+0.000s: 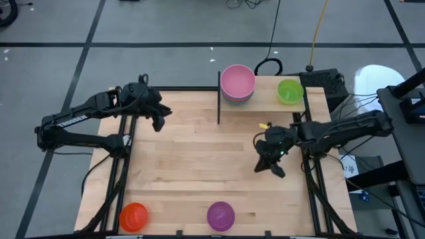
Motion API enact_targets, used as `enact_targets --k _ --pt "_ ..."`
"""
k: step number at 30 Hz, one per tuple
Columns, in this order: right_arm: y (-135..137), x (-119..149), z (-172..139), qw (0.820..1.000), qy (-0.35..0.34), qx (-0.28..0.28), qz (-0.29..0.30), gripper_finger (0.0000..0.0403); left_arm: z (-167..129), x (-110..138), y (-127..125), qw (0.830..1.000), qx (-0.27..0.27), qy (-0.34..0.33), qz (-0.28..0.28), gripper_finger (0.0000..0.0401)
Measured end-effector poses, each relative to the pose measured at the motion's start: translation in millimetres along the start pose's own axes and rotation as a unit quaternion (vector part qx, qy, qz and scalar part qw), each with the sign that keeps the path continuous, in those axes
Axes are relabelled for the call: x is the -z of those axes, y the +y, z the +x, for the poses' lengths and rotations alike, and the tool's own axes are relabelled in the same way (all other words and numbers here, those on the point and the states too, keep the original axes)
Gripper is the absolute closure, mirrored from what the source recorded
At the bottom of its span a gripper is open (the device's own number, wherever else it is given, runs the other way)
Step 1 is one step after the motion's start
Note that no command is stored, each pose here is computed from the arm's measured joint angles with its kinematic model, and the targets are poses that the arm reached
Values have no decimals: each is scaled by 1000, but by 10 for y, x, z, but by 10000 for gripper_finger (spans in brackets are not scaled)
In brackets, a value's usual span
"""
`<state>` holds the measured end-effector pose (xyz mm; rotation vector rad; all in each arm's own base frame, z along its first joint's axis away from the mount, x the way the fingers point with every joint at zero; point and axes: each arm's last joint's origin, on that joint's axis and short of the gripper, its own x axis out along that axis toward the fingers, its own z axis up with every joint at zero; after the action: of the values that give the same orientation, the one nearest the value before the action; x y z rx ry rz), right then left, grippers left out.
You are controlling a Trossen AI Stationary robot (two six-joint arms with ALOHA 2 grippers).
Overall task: Place and stack bowls onto a shelf
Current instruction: Stack the purple bowl on top of the green bowl on the shelf
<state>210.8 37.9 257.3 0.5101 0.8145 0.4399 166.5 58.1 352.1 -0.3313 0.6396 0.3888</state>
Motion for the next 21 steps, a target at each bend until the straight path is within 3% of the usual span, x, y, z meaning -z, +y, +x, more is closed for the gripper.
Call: enact_targets --k 11,21 --pt "-32 -42 456 992 -88 -83 33 328 -1 45 -83 998 18 16 59 320" --pt "-66 28 904 994 -97 -39 -15 320 -7 114 -138 994 29 44 97 320"
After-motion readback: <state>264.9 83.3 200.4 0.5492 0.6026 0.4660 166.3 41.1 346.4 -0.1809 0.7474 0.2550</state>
